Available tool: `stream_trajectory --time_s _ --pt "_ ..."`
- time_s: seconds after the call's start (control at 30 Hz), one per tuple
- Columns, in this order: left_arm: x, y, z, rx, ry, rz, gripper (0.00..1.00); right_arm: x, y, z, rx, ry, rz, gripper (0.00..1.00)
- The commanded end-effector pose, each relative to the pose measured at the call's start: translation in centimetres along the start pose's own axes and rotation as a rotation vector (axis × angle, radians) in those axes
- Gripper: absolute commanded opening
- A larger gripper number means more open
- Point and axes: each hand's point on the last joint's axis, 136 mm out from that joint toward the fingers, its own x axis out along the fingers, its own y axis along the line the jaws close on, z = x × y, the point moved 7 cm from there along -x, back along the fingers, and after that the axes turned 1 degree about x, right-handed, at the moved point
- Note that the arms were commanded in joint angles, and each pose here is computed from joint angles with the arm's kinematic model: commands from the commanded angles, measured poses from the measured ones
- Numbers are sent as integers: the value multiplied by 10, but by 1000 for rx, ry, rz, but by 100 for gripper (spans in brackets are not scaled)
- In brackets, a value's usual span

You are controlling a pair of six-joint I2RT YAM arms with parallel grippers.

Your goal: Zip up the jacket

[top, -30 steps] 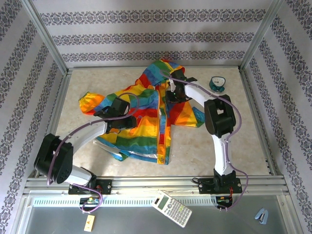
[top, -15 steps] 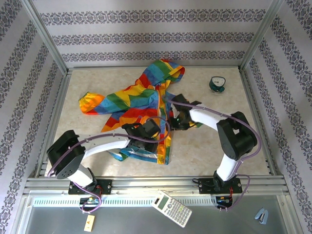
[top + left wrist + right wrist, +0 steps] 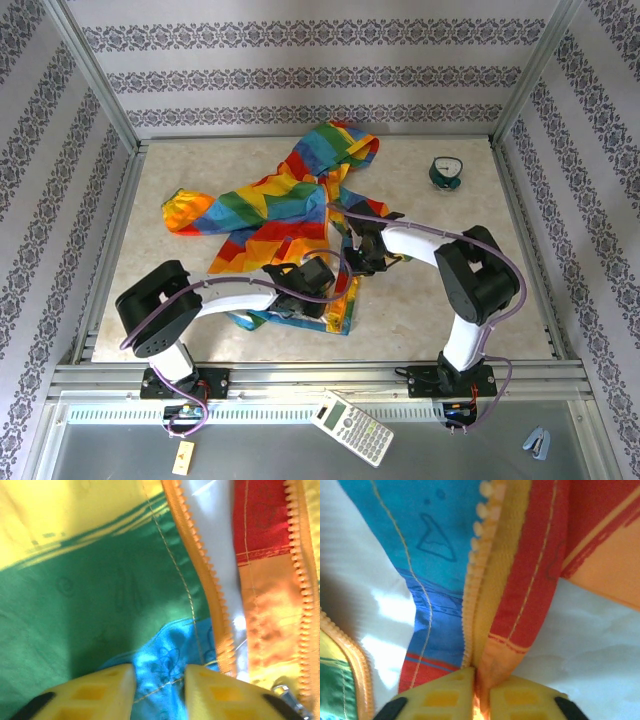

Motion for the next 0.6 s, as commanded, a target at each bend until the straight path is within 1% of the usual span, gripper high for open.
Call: stream_trajectory --time_s 0.0,0.07,0.1,0.27,0.37,0.57 --pt "15 21 -10 -69 14 -4 15 21 8 35 -98 -106 -1 5" --pt "5 26 -1 -91 -32 -40 4 20 5 44 -116 -103 -27 0" --pt "-2 30 4 -99 -55 -52 0 19 4 49 -122 -101 -34 0" --pt "-28 45 19 -127 -126 -100 0 8 -6 67 -117 -137 -46 0" --pt "-37 53 22 -165 -152 -153 0 0 -9 74 -118 -158 -35 0" --pt "-45 57 23 -224 -212 -249 0 -13 -3 72 -166 -192 -20 2"
